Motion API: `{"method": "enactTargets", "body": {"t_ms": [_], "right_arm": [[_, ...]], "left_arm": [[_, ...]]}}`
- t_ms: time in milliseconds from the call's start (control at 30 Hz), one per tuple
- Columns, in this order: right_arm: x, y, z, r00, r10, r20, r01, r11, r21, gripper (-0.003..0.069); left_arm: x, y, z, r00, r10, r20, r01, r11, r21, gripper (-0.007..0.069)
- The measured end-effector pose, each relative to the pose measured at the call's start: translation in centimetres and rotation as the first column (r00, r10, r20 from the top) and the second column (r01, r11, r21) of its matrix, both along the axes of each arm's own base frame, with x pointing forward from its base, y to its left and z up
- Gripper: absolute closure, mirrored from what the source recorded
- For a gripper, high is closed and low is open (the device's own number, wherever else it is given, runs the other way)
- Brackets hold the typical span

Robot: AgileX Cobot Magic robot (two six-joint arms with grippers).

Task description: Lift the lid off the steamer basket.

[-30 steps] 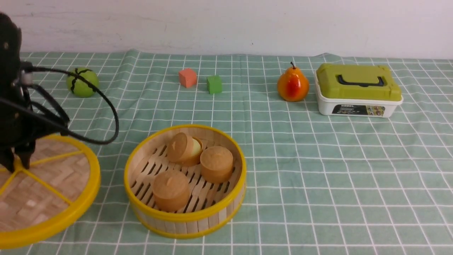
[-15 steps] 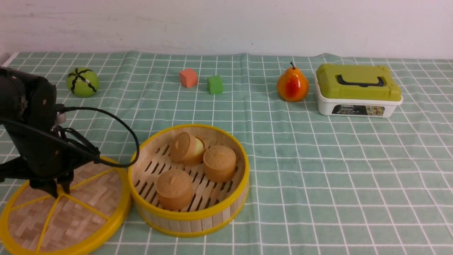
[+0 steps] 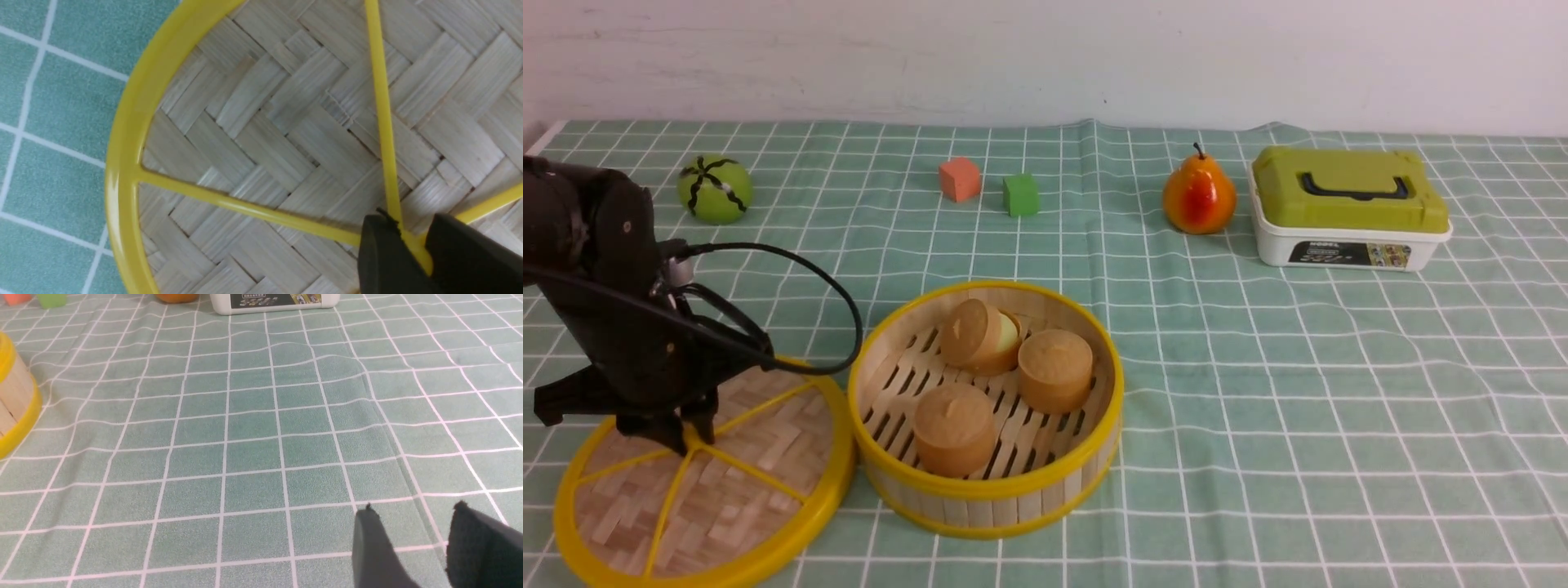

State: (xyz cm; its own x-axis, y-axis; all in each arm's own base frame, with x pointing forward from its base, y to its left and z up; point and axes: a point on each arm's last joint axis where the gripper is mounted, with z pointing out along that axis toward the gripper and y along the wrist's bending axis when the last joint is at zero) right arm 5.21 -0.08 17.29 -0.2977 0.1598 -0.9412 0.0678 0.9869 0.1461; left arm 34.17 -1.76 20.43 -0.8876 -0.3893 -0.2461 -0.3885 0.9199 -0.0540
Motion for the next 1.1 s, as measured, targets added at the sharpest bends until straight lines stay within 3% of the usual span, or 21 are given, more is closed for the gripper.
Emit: {"method": "enactTargets", "body": {"t_ms": [233, 367, 467, 533, 600, 633, 667, 700, 900, 1100], "right_arm": [[0.0, 0.0, 0.0, 1.000, 0.000, 0.000, 0.000, 1.000, 0.000, 0.0418], [0.0, 0.0, 0.0, 1.000, 0.000, 0.000, 0.000, 1.000, 0.000, 0.0418], [0.0, 0.0, 0.0, 1.000, 0.000, 0.000, 0.000, 1.000, 0.000, 0.0418], [0.0, 0.0, 0.0, 1.000, 0.000, 0.000, 0.000, 1.000, 0.000, 0.0418], [0.0, 0.0, 0.0, 1.000, 0.000, 0.000, 0.000, 1.000, 0.000, 0.0418], [0.0, 0.0, 0.0, 1.000, 0.000, 0.000, 0.000, 1.000, 0.000, 0.0418], [0.0, 0.0, 0.0, 1.000, 0.000, 0.000, 0.000, 1.000, 0.000, 0.0418], [0.0, 0.0, 0.0, 1.000, 0.000, 0.000, 0.000, 1.000, 0.000, 0.0418], [0.0, 0.0, 0.0, 1.000, 0.000, 0.000, 0.000, 1.000, 0.000, 0.0418], [0.0, 0.0, 0.0, 1.000, 0.000, 0.000, 0.000, 1.000, 0.000, 0.0418]], "left_arm": [[-0.7, -0.2, 2.3, 0.999, 0.016, 0.049, -0.014, 0.999, -0.033, 0.0239], [-1.2, -0.1, 5.4, 0.994, 0.008, 0.111, -0.006, 1.000, -0.021, 0.0220], [-2.6, 0.3, 9.7, 0.981, -0.010, 0.193, 0.007, 1.000, 0.018, 0.0284], [-4.2, 0.6, 12.5, 0.968, -0.038, 0.249, 0.028, 0.999, 0.042, 0.0400], [-5.0, 0.6, 13.5, 0.961, -0.052, 0.270, 0.040, 0.998, 0.050, 0.0459], [-6.3, 0.7, 14.9, 0.952, -0.076, 0.297, 0.061, 0.996, 0.060, 0.0545], [-6.5, 0.7, 15.1, 0.950, -0.080, 0.300, 0.064, 0.996, 0.061, 0.0557], [-8.4, 0.7, 16.7, 0.936, -0.123, 0.331, 0.105, 0.992, 0.072, 0.0634], [-14.4, -0.3, 17.7, 0.877, -0.233, 0.420, 0.257, 0.966, 0.000, 0.0638], [-20.0, -1.4, 14.0, 0.703, -0.245, 0.667, 0.371, 0.927, -0.050, 0.0638]]}}
